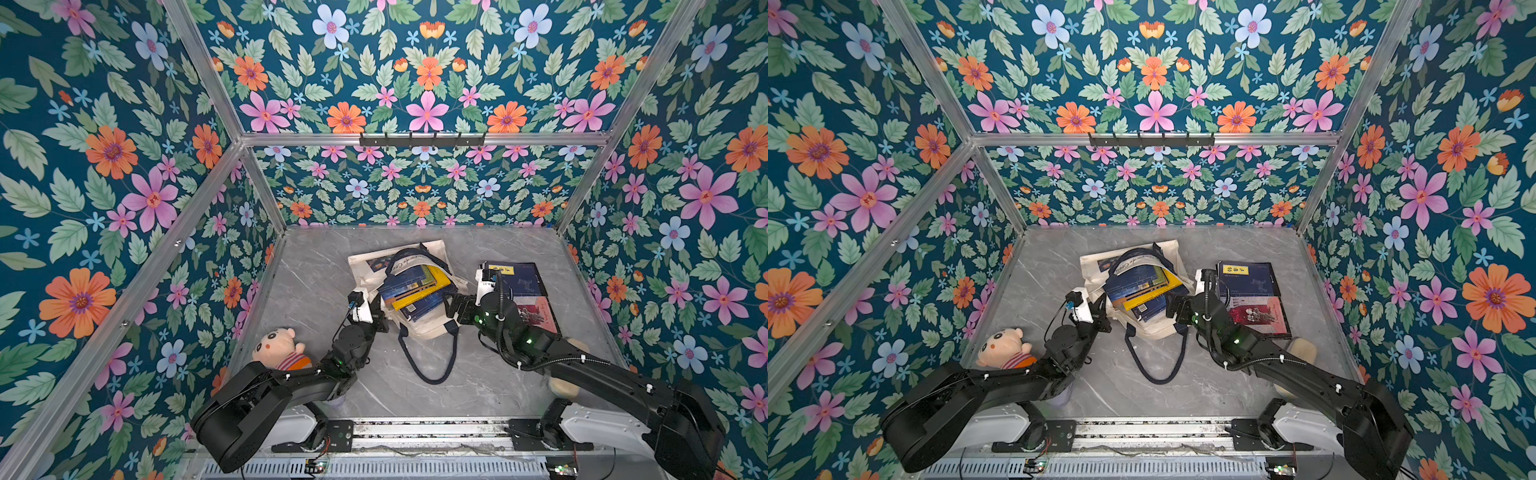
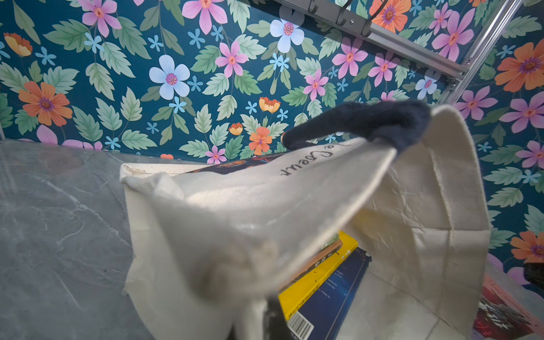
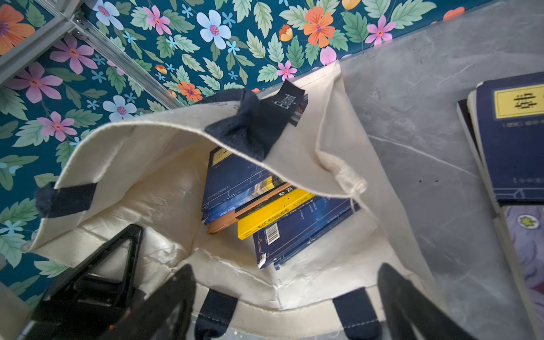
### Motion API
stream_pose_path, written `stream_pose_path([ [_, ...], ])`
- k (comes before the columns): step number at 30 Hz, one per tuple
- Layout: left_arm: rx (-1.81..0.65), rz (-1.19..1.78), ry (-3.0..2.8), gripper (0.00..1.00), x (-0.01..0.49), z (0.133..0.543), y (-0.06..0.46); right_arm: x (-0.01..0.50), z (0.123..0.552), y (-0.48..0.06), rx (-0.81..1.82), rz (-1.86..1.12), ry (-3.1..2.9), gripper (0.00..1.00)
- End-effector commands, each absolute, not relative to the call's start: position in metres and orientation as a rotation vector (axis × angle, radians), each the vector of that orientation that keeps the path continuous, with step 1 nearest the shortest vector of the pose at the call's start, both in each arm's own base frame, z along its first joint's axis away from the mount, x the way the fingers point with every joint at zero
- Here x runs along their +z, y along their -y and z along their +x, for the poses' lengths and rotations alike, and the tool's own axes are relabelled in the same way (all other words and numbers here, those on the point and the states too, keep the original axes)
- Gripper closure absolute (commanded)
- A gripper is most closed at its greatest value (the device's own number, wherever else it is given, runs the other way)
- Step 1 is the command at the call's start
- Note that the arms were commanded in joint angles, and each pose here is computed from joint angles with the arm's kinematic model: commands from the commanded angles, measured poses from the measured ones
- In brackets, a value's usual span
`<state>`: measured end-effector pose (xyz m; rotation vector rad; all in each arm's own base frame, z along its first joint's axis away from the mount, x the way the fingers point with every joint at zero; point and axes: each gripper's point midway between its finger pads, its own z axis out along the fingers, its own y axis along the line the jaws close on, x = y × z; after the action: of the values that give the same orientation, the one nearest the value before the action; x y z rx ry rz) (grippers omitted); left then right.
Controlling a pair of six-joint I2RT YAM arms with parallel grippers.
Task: Take out the books from the canvas bag
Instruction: Adjust the canvas bag at the center of the board.
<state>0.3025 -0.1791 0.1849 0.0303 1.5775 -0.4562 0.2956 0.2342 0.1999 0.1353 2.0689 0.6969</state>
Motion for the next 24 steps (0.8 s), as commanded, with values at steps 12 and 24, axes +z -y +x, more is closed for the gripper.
stream_pose_path([
  [12, -0.561, 0.067, -1.531, 1.0, 0.196, 0.295, 0.191, 0.136, 0.302, -0.318, 0.702, 0.41, -2.287, 0.2],
  [24, -0.568, 0.076, -1.53, 1.0, 0.195, 0.295, 0.193, 0.096, 0.361, -0.357, 0.993, 0.501, -2.172, 0.51],
])
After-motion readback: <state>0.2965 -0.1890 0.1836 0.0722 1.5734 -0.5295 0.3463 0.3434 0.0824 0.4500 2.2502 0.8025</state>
